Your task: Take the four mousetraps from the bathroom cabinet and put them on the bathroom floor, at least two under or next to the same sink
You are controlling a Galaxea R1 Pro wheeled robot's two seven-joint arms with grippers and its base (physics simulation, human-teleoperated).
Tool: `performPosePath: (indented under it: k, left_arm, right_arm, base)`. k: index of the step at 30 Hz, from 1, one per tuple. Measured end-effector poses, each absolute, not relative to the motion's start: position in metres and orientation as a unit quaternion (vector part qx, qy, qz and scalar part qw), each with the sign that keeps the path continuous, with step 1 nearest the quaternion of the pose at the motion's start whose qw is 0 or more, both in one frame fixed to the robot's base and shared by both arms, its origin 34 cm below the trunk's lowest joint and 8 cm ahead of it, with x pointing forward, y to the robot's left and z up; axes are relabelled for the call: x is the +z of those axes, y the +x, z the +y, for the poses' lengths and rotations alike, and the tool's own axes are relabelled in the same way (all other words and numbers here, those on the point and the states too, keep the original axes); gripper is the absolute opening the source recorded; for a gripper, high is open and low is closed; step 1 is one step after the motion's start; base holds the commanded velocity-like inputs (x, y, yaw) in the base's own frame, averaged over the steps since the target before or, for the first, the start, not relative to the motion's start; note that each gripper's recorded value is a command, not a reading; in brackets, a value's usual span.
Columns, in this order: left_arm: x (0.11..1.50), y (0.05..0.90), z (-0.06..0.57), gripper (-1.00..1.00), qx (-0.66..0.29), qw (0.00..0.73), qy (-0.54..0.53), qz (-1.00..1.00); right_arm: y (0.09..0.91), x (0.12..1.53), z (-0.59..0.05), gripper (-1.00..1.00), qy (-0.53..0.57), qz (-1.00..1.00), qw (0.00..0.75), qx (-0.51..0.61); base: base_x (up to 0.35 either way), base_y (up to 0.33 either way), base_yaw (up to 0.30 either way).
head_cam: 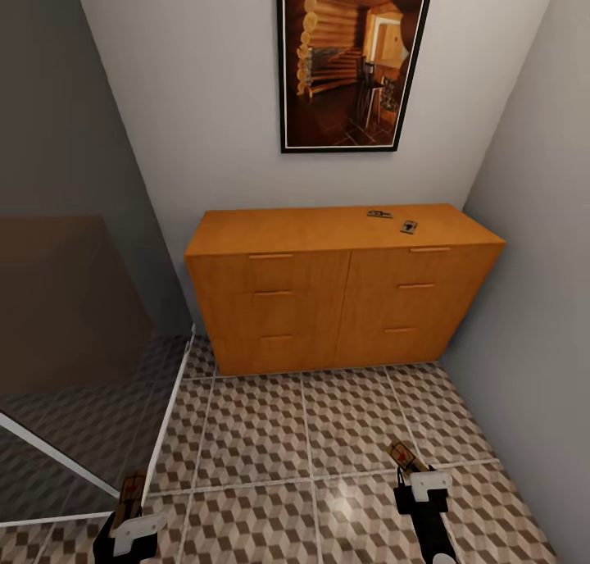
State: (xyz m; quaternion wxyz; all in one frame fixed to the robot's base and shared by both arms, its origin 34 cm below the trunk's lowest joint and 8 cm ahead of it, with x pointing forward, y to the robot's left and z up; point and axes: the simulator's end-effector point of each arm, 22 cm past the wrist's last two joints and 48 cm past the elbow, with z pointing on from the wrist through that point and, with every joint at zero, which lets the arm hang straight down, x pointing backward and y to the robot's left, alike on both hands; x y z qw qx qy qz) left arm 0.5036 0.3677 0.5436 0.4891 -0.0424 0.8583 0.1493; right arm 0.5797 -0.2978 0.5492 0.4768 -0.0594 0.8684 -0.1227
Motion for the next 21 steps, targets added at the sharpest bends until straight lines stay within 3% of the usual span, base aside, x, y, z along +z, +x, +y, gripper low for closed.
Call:
performPosePath:
  k: [21]
  left_arm:
    - [0.5495,0.5082,0.3667,-1.00,0.148,0.496,-0.044,0.854]
  right_arm:
    - [0.5840,0.5566,-0.2977,-1.00,-0.058,0.864,0.484,-0.123]
  base:
    - [0.000,0.000,0.000]
